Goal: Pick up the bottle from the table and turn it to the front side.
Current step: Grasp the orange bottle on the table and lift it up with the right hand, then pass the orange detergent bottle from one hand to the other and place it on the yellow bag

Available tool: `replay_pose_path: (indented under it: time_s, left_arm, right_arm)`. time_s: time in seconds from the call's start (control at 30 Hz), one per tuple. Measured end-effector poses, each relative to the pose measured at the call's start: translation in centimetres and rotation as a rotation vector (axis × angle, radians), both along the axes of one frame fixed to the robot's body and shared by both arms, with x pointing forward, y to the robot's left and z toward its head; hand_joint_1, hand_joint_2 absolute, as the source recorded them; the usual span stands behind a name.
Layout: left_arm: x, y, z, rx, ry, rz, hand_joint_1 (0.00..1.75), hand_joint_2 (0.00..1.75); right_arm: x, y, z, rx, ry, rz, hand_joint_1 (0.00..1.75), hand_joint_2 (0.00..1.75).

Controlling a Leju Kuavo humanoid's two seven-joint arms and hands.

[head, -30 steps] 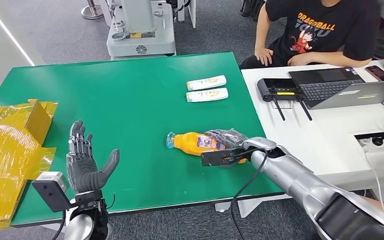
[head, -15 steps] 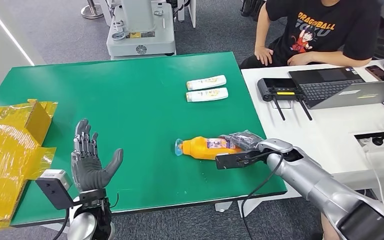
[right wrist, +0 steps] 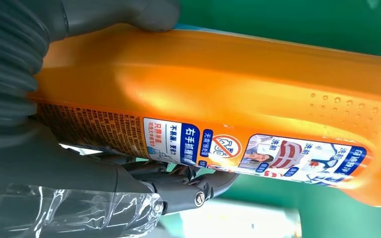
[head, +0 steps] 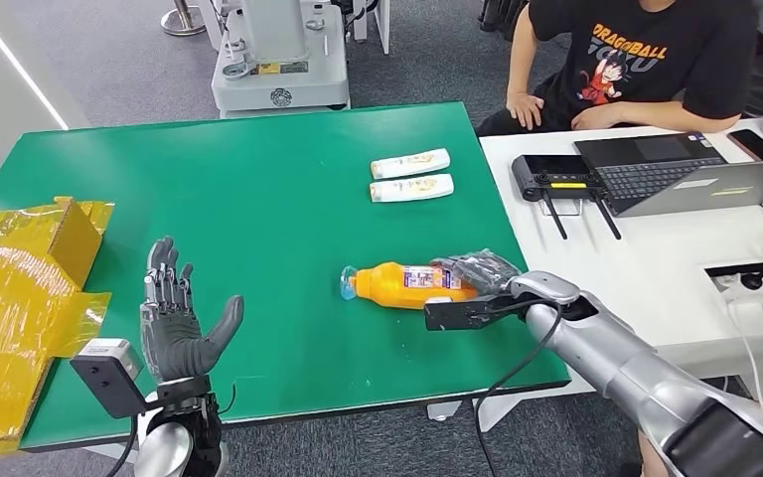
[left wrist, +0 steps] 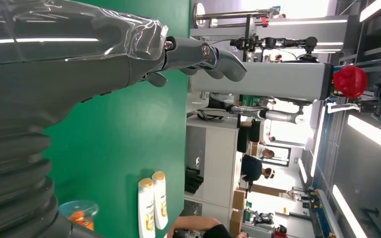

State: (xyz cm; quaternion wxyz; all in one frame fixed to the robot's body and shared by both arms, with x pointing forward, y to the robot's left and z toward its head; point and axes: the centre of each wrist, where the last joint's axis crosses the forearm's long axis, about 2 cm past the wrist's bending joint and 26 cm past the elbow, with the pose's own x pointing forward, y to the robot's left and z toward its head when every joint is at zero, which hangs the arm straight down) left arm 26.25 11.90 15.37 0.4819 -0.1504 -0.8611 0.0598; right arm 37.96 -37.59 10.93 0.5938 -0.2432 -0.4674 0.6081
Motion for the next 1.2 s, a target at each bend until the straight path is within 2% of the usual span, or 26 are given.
replay_pose_path:
  time_s: [0.13,0.33,0.67,0.9,1.0,1.13,1.2]
  left_arm:
    - [0.0,0.0,-0.1,0.002,-0.002,0.014,0.0,1.75]
    - [0.0,0.0,-0.1,0.009,-0.001,0.023,0.0,1.75]
    - [0.8,0.0,0.3,0.03,-0.004,0.016,0.0,1.75]
    - [1.9,0.0,1.4,0.133,-0.067,0.037,0.0,1.75]
    - [2.3,-0.1,1.9,0.137,-0.073,-0.014,0.0,1.75]
    - [3.3,-0.5,3.1,0.125,-0.085,-0.244,0.0,1.75]
    - [4.2,-0.7,4.0,0.132,-0.101,-0.316,0.0,1.75]
  right_arm:
    - [-0.3,1.5,0.2,0.107,-0.197,-0.013,1.75,1.75]
    - [-2.0,3.4,0.5,0.329,-0.442,-0.068,1.75,1.75]
    - [-4.4,4.4,0.9,0.543,-0.668,-0.109,1.75,1.75]
    - [-5.4,5.1,0.5,0.622,-0.706,-0.103,1.75,1.75]
    - [-5.4,5.4,0.5,0.641,-0.706,-0.094,1.75,1.75]
    - [-5.1,6.3,0.3,0.671,-0.695,-0.06,1.75,1.75]
    - [-4.3,6.8,0.5,0.674,-0.691,-0.04,1.75,1.75]
